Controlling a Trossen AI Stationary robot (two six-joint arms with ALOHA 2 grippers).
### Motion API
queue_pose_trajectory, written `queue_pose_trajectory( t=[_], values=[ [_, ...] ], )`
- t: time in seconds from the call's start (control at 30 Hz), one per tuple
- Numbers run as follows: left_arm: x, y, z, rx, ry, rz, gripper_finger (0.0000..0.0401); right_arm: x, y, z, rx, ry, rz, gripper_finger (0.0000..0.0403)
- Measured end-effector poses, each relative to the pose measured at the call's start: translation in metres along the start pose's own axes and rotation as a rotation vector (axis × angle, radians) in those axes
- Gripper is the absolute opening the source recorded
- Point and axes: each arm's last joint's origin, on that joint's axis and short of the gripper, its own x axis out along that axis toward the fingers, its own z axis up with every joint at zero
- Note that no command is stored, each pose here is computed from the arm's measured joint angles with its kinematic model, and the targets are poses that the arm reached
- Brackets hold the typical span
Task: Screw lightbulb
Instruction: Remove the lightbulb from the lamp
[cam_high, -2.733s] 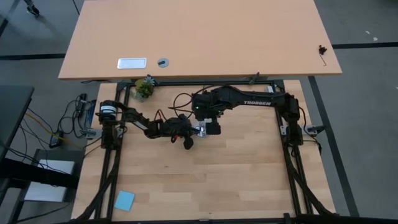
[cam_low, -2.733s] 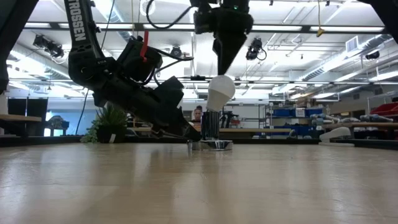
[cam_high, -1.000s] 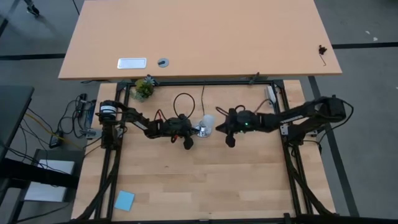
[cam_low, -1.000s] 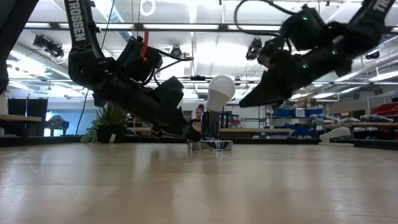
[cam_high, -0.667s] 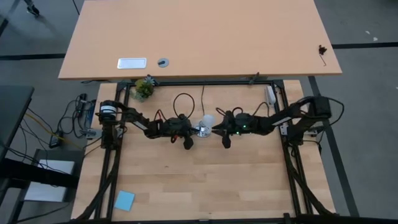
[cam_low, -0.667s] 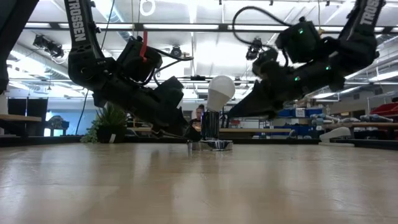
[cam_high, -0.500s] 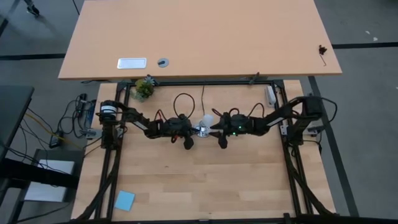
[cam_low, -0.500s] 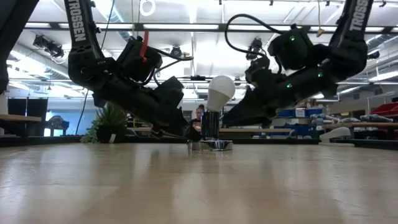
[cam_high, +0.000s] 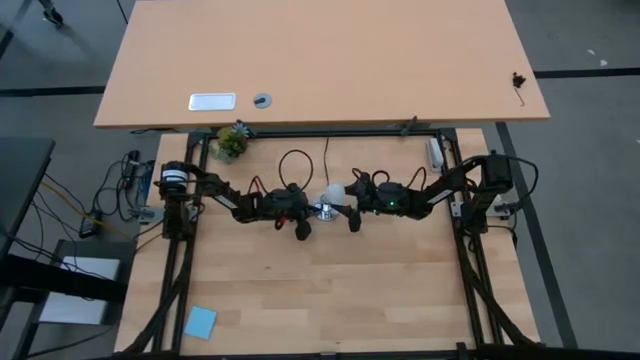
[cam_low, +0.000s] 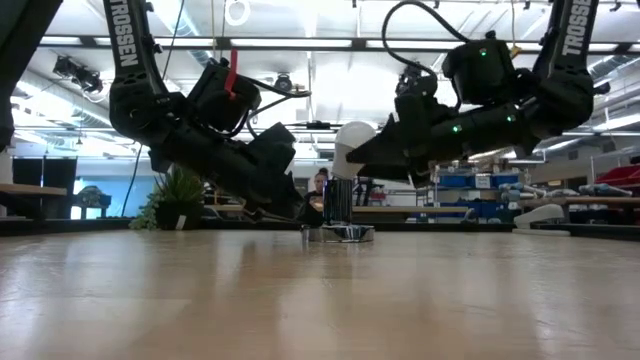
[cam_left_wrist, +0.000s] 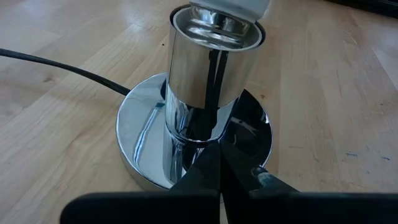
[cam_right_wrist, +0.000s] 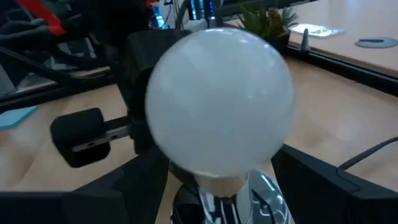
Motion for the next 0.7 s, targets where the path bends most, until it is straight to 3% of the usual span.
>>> queue_pose_trajectory(
  t=[0.37, 0.7],
  values=[
    [0.000, 0.000, 0.000, -0.003, 0.000, 0.001, 0.0003, 0.008, 0.002, 0.010, -0.029, -0.035, 0.003, 0.0273],
    [0.000, 0.000, 0.000, 0.002, -0.001, 0.001, 0.0003, 0.007, 0.002, 0.013, -0.040, -0.052, 0.006, 0.0225]
  ],
)
